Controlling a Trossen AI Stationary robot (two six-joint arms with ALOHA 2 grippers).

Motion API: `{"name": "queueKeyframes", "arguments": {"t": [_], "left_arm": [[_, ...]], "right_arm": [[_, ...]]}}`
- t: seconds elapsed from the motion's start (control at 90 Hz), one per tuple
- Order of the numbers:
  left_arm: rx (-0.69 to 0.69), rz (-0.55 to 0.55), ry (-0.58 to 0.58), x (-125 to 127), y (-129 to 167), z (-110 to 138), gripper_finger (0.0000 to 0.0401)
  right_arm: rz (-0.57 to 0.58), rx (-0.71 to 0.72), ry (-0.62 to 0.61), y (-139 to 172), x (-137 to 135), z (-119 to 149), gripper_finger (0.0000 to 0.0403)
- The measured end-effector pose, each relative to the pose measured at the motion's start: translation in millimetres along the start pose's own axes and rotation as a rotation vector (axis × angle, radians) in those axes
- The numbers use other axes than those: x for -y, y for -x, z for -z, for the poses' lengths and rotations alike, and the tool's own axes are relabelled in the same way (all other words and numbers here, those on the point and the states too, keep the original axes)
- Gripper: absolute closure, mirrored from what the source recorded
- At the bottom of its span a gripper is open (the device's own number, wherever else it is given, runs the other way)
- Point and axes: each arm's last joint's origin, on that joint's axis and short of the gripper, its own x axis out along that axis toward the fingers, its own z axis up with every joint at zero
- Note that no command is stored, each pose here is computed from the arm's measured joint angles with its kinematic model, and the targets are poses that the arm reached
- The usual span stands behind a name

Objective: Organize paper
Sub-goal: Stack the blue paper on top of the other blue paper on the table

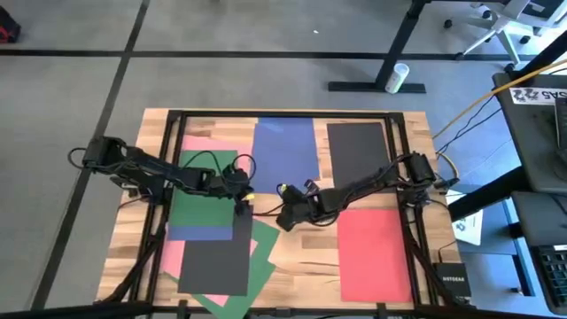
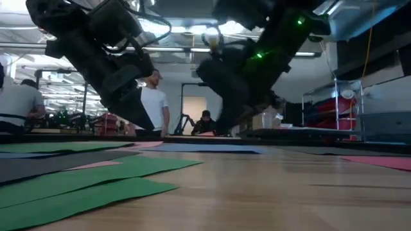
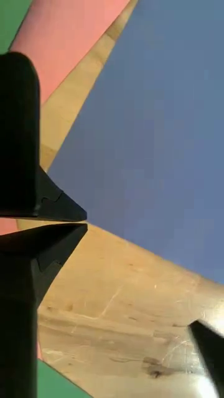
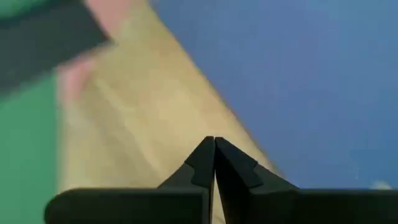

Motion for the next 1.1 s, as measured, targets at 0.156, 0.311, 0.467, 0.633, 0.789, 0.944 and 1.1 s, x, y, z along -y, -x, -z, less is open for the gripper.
{"name": "queueKeyframes", "arguments": {"t": [0.156,0.311,0.467,0.633,0.789,0.944,1.1], "left_arm": [[-0.004,-0.001,-0.001,-0.1,0.0,0.4,0.0401],[-0.003,-0.001,-0.001,-0.1,0.0,0.3,0.0401],[-0.003,-0.001,-0.001,-0.1,0.0,0.3,0.0401],[-0.006,-0.002,-0.002,-0.2,0.0,0.7,0.0401],[-0.006,-0.002,-0.002,-0.2,0.0,0.7,0.0401],[-0.007,-0.003,-0.002,-0.2,0.0,0.8,0.0401],[-0.007,-0.002,-0.003,0.0,0.1,0.9,0.0401]], "right_arm": [[0.016,-0.003,-0.004,-8.9,5.1,-2.0,0.0403],[-0.028,-0.043,-0.002,-20.4,4.5,1.2,0.0403],[-0.101,-0.057,-0.002,-32.9,-0.1,4.3,0.0403],[-0.063,-0.064,-0.042,-36.0,2.7,5.2,0.0403],[-0.035,-0.065,-0.075,-38.2,7.6,3.2,0.0403],[0.016,-0.050,-0.090,-38.6,10.6,3.9,0.0403],[0.045,-0.052,-0.096,-38.6,12.5,5.1,0.0403]]}}
